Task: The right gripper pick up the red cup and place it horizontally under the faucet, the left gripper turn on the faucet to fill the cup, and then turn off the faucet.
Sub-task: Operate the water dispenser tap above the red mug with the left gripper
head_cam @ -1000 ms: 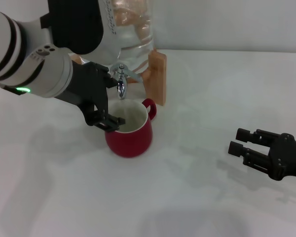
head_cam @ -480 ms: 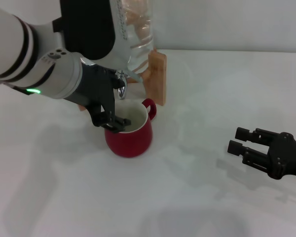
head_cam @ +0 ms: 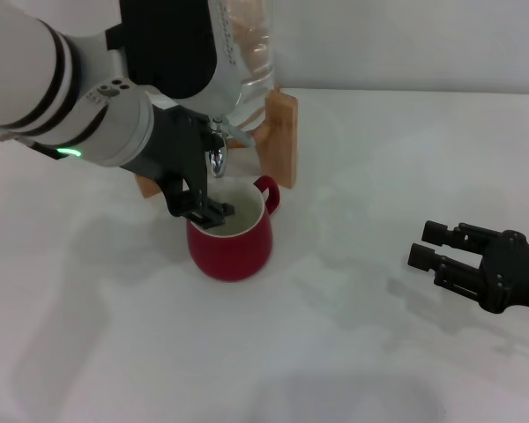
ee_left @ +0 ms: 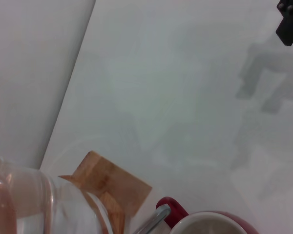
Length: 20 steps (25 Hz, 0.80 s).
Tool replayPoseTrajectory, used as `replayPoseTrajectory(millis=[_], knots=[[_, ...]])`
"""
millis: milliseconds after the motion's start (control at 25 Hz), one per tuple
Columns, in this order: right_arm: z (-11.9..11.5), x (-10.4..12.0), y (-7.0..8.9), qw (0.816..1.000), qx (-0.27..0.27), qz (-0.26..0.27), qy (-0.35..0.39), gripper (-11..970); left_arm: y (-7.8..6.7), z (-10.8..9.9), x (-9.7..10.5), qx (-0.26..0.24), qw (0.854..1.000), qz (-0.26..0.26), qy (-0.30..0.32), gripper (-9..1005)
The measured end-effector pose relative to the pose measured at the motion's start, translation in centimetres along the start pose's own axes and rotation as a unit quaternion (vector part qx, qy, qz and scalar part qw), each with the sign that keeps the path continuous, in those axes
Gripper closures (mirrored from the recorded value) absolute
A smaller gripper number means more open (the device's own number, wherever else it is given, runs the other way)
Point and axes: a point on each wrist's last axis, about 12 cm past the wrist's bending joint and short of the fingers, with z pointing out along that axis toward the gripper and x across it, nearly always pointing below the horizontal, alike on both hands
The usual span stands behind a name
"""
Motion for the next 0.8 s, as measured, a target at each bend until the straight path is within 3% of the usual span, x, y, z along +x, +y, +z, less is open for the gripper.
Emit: replayPoseTrajectory(millis=[800], knots=[[-0.19, 0.06, -0.08, 1.0, 0.004, 0.003, -0.003, 481, 0.2, 0.54, -0.91, 0.008, 1.0, 0.016, 0.001, 187]])
